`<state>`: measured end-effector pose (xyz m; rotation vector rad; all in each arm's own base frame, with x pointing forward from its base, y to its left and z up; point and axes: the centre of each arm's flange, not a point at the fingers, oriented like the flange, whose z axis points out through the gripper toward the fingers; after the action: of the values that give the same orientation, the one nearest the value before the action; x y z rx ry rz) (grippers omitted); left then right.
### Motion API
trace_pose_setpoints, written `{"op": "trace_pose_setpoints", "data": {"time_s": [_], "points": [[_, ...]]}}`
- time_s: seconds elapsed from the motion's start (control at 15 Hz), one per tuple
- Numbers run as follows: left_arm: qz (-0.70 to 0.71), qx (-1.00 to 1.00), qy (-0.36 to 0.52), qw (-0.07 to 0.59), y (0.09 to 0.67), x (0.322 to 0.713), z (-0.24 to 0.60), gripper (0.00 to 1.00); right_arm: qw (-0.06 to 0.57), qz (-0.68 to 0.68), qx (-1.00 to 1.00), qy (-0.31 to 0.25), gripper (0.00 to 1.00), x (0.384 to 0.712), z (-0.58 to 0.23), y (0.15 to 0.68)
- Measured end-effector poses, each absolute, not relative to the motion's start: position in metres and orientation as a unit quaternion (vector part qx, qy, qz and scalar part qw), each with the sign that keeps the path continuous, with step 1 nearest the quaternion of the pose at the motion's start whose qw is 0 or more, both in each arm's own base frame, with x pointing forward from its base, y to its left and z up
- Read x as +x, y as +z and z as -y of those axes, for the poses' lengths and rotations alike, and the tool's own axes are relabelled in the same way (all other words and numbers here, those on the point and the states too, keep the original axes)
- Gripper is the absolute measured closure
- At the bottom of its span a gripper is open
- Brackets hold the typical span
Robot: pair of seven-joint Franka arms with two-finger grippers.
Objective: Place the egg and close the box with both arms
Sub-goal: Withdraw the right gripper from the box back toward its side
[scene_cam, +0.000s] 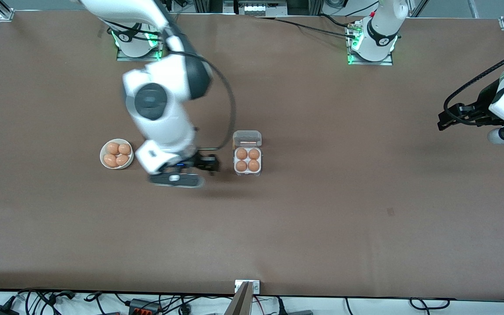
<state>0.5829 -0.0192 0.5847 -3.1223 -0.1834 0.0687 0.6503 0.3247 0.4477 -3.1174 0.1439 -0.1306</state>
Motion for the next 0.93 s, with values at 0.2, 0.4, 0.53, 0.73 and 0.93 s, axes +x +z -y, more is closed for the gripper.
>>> {"op": "trace_pose_setpoints", "data": {"time_s": [0.2, 0.4, 0.53, 0.73, 0.93], "points": [[0.056, -0.998, 0.031, 0.007, 0.577, 0.585, 0.022, 0.00, -0.002, -0.053, -0.998, -0.018, 0.00, 0.667, -0.241, 0.476], [0.055, -0.998, 0.033, 0.007, 0.577, 0.585, 0.023, 0.16, 0.000, -0.071, -0.997, -0.016, 0.00, 0.675, -0.184, 0.499], [0.054, -0.998, 0.033, 0.007, 0.577, 0.585, 0.023, 0.38, 0.002, -0.085, -0.996, -0.019, 0.00, 0.678, -0.160, 0.507], [0.050, -0.998, 0.032, 0.007, 0.578, 0.585, 0.023, 0.67, 0.008, -0.112, -0.993, -0.028, 0.00, 0.682, -0.122, 0.522], [0.048, -0.998, 0.033, 0.007, 0.578, 0.585, 0.023, 0.96, 0.028, -0.127, -0.991, -0.027, 0.00, 0.679, -0.068, 0.544]]}}
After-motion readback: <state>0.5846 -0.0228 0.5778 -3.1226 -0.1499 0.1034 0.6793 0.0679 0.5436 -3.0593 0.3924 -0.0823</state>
